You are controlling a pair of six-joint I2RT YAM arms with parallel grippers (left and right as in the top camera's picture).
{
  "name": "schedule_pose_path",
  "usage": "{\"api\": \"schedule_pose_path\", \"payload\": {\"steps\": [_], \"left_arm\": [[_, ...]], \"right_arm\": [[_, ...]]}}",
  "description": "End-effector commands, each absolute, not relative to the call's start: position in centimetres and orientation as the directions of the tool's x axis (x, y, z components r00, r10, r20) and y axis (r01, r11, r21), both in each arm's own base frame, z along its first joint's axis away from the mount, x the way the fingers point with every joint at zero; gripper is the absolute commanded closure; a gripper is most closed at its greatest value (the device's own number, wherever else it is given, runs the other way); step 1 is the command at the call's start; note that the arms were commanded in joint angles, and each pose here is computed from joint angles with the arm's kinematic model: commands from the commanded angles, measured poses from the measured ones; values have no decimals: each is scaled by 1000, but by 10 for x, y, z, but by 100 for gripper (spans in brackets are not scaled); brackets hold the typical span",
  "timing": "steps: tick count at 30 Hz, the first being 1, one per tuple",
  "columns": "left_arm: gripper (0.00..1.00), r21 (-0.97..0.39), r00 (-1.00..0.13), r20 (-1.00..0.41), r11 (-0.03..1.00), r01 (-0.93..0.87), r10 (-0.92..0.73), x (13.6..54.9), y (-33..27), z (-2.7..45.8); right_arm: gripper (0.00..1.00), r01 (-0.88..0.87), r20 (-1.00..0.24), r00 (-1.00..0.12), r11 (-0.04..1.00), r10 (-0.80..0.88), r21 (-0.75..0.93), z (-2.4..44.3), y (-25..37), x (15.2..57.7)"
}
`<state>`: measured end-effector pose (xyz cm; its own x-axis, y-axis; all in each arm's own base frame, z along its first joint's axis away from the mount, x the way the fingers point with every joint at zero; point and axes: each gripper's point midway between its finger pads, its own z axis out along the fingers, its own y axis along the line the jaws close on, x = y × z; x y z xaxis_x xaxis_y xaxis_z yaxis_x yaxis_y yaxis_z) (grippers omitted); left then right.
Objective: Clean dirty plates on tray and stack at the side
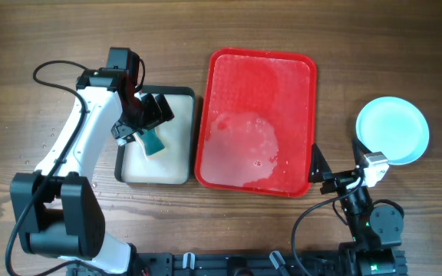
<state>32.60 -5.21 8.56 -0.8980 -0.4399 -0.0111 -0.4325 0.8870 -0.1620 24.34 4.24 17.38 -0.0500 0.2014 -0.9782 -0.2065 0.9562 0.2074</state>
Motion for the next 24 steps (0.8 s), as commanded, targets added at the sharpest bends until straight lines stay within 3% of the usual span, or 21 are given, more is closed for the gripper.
{"api": "schedule_pose_path", "payload": {"steps": [1,8,11,24], "left_arm": [[0,-181,-899,-22,886,-426,-437,326,-53,92],[0,-181,-899,-22,886,-426,-437,327,-53,92],[0,-79,-893,-84,896,-436,-442,328,-32,90],[0,-89,-893,-90,897,-434,-441,329,-35,93]], "right_arm": [[0,-197,-977,-39,957,211,214,176,41,243],[0,-197,-977,-39,957,210,214,176,41,243],[0,-197,-977,-39,957,211,214,176,41,243],[0,-197,-977,-39,957,211,214,176,41,243]]}}
